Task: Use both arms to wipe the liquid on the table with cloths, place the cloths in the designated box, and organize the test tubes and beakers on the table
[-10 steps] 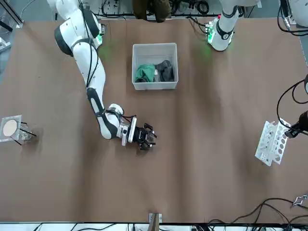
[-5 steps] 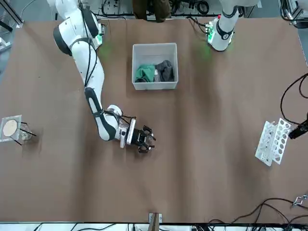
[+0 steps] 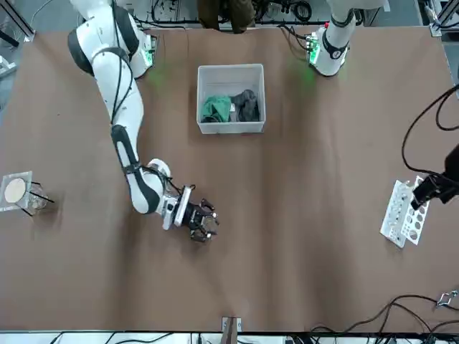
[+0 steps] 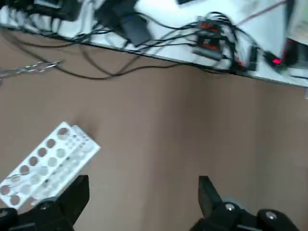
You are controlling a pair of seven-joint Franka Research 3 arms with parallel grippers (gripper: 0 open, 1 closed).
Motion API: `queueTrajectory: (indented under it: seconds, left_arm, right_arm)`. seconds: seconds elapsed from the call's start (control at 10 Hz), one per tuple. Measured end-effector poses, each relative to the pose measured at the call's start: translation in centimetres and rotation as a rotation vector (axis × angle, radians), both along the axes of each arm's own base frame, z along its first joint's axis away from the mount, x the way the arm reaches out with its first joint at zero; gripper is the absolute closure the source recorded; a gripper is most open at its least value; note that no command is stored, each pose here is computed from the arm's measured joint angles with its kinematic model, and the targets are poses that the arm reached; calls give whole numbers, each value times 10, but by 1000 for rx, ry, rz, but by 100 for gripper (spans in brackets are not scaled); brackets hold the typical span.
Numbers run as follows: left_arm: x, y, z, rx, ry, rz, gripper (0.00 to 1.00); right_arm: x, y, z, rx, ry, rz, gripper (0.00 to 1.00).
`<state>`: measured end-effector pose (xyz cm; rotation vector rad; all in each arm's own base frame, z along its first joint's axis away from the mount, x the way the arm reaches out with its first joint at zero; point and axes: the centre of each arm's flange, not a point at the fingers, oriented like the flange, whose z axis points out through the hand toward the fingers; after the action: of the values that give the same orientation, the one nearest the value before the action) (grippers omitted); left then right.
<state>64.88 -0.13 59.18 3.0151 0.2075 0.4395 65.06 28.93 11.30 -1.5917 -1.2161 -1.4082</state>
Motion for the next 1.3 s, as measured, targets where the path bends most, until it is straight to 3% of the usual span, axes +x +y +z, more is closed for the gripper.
queueTrajectory:
  seconds: [0.2, 0.5, 0.8, 1.3]
  left_arm:
    - [-17, -41, 26, 3, 72, -82, 0]
    - [-59, -88, 34, 58, 238, -114, 0]
    - [-73, -87, 10, 69, 275, -137, 2]
    - [-74, -71, 8, 66, 257, -114, 2]
  right_arm:
    - [7, -46, 14, -82, 0, -42, 64]
    - [23, -119, 37, -165, -32, -89, 64]
    - [33, -216, 65, -257, -72, -138, 64]
    - [3, -372, 106, -354, -66, -264, 63]
